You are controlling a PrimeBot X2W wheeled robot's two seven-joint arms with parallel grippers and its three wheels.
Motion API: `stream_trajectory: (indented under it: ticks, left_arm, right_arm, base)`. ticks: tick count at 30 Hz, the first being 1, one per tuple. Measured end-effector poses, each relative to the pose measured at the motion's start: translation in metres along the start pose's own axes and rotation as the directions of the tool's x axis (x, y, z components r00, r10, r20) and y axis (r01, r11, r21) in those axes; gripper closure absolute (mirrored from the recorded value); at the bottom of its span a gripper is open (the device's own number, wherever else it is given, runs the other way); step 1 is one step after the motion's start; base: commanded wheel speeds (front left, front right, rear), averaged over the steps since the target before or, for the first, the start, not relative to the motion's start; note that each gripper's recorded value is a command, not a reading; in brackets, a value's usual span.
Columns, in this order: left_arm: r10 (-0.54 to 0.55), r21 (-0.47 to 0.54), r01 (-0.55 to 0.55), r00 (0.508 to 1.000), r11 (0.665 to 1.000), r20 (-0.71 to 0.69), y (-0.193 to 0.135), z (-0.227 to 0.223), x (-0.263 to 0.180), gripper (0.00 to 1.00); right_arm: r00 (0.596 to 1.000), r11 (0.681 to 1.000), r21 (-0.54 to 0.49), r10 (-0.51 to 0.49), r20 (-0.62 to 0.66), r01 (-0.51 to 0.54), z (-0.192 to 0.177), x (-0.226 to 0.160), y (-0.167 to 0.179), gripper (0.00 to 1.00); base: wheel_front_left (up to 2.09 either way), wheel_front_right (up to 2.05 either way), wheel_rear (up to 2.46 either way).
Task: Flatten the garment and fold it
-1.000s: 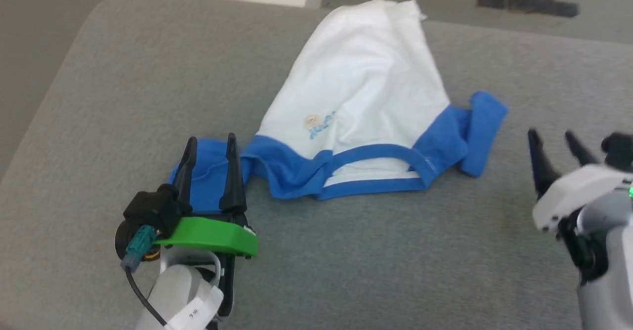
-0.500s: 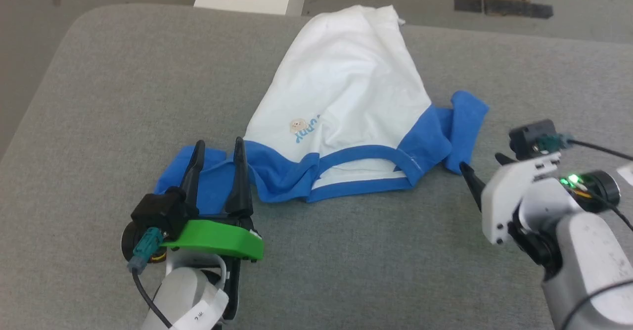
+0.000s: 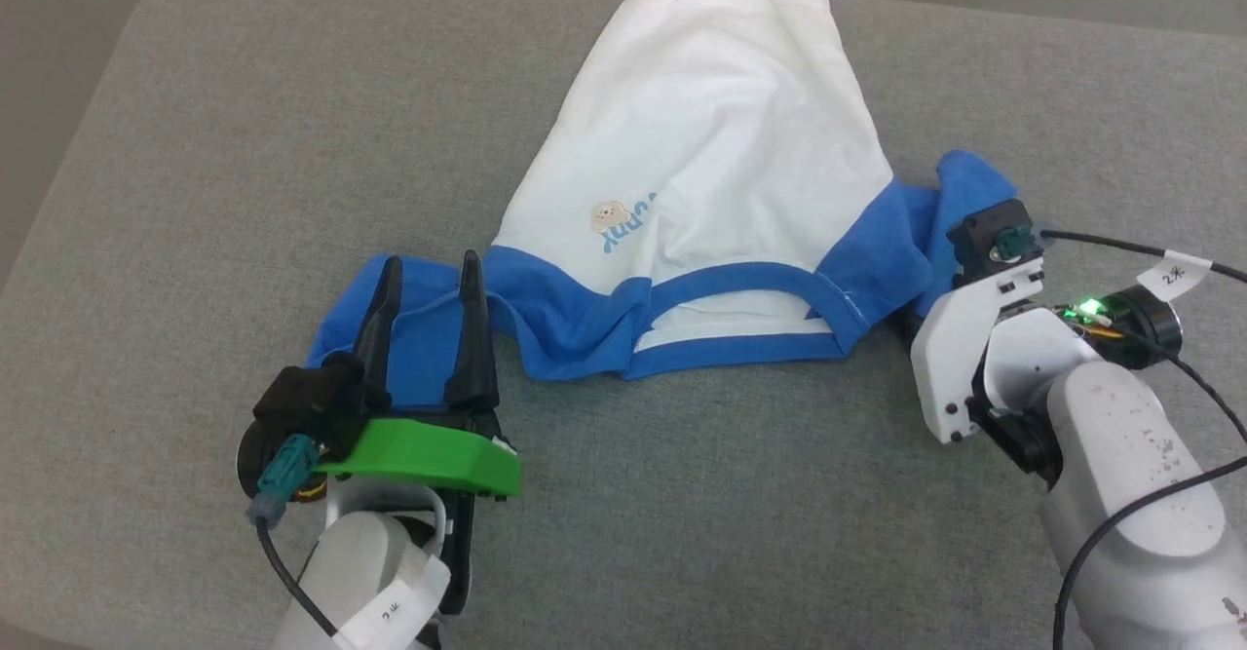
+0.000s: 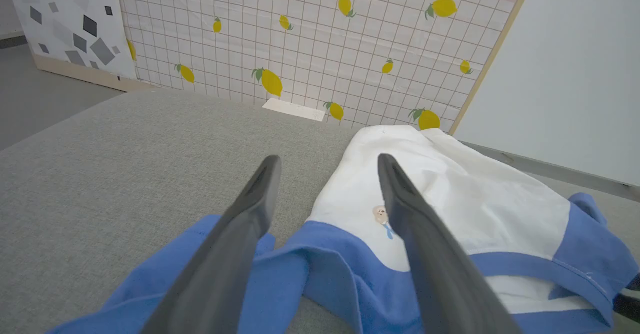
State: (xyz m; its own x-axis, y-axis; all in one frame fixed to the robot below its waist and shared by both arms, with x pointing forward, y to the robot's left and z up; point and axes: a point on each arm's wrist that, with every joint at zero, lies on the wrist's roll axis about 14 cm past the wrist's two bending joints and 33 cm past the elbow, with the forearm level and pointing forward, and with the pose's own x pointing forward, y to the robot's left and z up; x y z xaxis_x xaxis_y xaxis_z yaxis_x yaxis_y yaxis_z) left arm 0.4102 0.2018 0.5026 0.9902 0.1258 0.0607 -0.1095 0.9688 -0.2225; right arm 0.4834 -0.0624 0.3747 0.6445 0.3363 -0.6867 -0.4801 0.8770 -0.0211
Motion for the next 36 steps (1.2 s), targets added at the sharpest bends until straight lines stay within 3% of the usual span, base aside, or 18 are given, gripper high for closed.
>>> stream_trajectory:
  ticks: [1,11,14,18,21,26,29,33,34,35,36]
  left_arm:
    - [0.001,0.0,-0.001,1.0,1.0,-0.001,0.0,0.0,0.0,0.0]
    - [-0.005,-0.004,0.005,1.0,1.0,0.016,-0.002,0.005,0.002,0.0]
    - [-0.012,-0.004,0.012,1.0,1.0,0.023,-0.004,0.007,0.002,0.0]
    - [-0.027,-0.007,0.027,0.999,1.0,0.027,-0.008,0.008,0.004,0.0]
    - [-0.031,-0.006,0.031,0.999,0.999,0.02,-0.009,0.005,0.006,0.0]
    - [-0.033,0.001,0.033,0.999,0.999,-0.002,-0.01,-0.004,0.009,0.0]
    - [-0.033,0.005,0.033,0.999,0.999,-0.007,-0.009,-0.007,0.013,0.0]
    - [-0.022,0.012,0.023,1.0,1.0,-0.014,-0.005,-0.01,0.014,0.0]
    - [-0.018,0.015,0.018,1.0,1.0,-0.015,-0.003,-0.01,0.014,0.0]
    - [-0.016,0.016,0.016,1.0,1.0,-0.015,-0.003,-0.01,0.014,0.0]
    - [-0.013,0.017,0.013,1.0,1.0,-0.014,-0.001,-0.009,0.014,0.0]
  right_arm:
    - [1.0,1.0,0.002,-0.002,0.011,0.002,0.002,0.0,-0.001,1.0]
    - [0.987,0.995,0.071,-0.079,0.137,0.07,0.026,-0.019,-0.04,1.0]
    - [0.973,0.984,0.101,-0.159,0.168,0.144,0.032,-0.037,-0.079,1.0]
    - [0.95,0.951,0.122,-0.298,0.097,0.285,0.013,-0.067,-0.144,1.0]
    - [0.914,0.906,0.137,-0.405,0.01,0.4,-0.008,-0.09,-0.195,1.0]
    - [0.815,0.796,0.178,-0.564,-0.132,0.579,-0.048,-0.126,-0.267,1.0]
    - [0.761,0.73,0.214,-0.628,-0.163,0.649,-0.06,-0.139,-0.293,1.0]
    - [0.67,0.63,0.25,-0.732,-0.123,0.735,-0.052,-0.16,-0.326,1.0]
    - [0.658,0.618,0.256,-0.744,-0.117,0.743,-0.05,-0.162,-0.329,1.0]
    - [0.655,0.615,0.254,-0.746,-0.118,0.746,-0.05,-0.162,-0.33,0.67]
    - [0.656,0.617,0.251,-0.745,-0.119,0.746,-0.049,-0.16,-0.329,0.0]
  base:
    - [0.0,0.0,0.0]
    - [0.0,0.0,0.0]
    - [0.0,0.0,0.0]
    - [0.0,0.0,0.0]
    - [0.0,0.0,0.0]
    - [0.0,0.0,0.0]
    - [0.0,0.0,0.0]
    - [0.0,0.0,0.0]
    - [0.0,0.0,0.0]
    - [0.0,0.0,0.0]
    - [0.0,0.0,0.0]
